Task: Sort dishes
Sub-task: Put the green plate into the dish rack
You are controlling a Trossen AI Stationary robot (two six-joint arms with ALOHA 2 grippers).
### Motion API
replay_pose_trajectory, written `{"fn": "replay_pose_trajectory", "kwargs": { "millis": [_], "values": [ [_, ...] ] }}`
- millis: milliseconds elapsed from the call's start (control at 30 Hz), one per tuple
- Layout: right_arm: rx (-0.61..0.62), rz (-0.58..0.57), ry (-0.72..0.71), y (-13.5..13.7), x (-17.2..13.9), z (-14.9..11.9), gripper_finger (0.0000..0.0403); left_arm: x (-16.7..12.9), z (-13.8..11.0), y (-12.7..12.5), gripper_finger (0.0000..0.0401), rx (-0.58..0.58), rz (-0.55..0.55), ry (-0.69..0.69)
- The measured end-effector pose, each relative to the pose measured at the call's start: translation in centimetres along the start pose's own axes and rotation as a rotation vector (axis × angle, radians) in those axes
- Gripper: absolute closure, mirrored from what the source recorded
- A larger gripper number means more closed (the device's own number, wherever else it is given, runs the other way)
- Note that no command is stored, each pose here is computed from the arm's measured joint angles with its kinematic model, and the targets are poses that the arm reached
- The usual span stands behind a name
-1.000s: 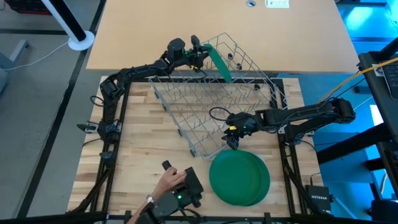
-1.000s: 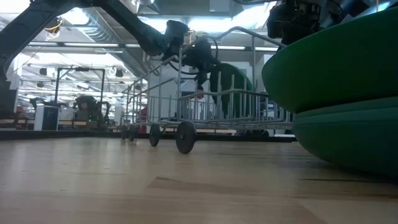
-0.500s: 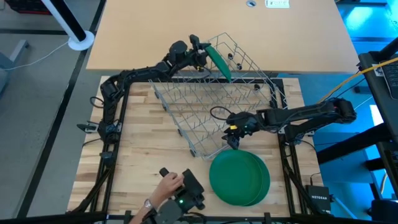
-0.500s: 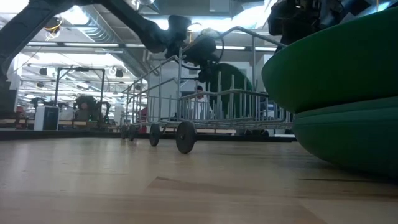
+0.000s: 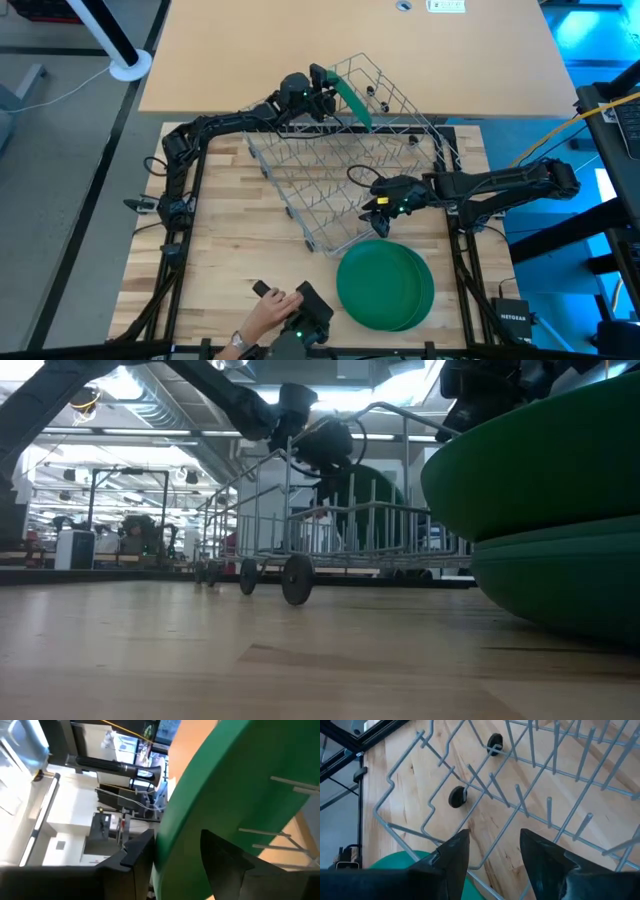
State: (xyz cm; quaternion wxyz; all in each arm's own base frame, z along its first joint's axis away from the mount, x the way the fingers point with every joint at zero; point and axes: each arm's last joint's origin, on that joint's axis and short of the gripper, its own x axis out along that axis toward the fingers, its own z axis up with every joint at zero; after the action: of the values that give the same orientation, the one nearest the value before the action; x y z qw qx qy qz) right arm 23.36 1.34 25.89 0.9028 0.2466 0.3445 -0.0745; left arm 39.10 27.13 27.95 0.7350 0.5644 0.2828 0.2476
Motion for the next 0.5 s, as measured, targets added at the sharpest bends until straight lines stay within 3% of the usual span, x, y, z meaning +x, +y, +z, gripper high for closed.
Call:
{"fn": "replay_pose_trajectory", "kwargs": {
  "millis": [300, 500],
  "values": [
    [-0.017, -0.001, 0.003, 0.0, 0.0, 0.0, 0.0224, -1.0, 1.9, 0.3, 0.0251, -0.002, -0.018, -0.024],
    [-0.034, -0.003, 0.007, 0.0, 0.0, -0.1, 0.0224, -2.1, 2.2, 1.9, 0.0251, -0.049, 0.003, -0.016]
  ]
}}
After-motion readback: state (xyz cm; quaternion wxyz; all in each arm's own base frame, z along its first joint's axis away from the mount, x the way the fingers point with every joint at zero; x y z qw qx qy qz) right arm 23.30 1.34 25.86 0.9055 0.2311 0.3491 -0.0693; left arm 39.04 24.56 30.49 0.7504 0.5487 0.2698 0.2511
